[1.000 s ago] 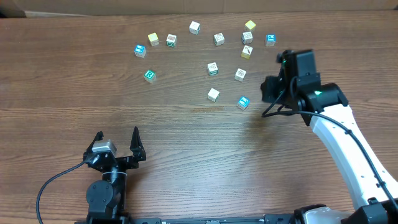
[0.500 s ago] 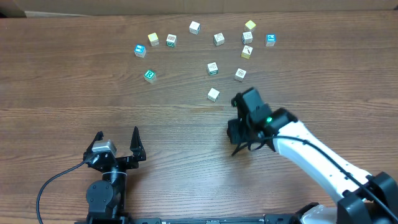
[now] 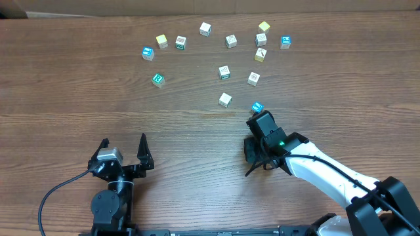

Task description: Form a horizontal line

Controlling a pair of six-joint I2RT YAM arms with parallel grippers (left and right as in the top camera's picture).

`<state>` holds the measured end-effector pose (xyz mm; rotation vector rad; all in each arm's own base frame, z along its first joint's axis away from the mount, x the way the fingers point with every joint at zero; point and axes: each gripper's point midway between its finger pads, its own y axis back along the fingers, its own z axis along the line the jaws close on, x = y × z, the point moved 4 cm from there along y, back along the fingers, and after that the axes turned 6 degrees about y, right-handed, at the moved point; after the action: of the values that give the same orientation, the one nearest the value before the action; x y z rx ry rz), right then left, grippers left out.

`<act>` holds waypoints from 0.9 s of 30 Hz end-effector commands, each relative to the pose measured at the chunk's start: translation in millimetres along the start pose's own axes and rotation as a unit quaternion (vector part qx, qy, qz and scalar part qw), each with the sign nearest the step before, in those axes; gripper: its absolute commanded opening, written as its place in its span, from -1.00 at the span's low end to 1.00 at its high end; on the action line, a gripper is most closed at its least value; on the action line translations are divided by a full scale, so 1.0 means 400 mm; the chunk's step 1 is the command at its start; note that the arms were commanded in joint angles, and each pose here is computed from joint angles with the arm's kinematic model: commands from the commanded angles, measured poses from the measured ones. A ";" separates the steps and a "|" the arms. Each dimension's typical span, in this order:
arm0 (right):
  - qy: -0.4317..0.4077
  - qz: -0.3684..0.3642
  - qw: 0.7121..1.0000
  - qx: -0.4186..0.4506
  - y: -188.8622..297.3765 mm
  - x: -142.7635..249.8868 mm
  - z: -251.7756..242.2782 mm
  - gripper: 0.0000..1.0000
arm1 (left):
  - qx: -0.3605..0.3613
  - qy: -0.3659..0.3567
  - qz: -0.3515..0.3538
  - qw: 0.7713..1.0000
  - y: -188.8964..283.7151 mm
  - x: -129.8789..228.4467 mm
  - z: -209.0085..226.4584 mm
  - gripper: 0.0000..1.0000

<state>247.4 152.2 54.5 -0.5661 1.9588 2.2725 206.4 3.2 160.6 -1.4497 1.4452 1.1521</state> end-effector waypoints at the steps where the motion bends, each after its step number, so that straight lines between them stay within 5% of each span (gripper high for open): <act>1: -0.003 -0.009 1.000 0.006 -0.002 -0.005 -0.002 -0.58 | 0.002 -0.011 -0.003 1.000 0.001 -0.001 0.000 0.99; 27: -0.017 -0.013 1.000 0.016 -0.018 0.017 -0.002 -0.56 | 0.002 -0.011 -0.003 1.000 0.001 0.000 0.000 0.99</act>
<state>245.4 150.1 47.2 -0.5516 1.9588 2.2183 206.4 3.2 160.6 -1.4497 1.4452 1.1521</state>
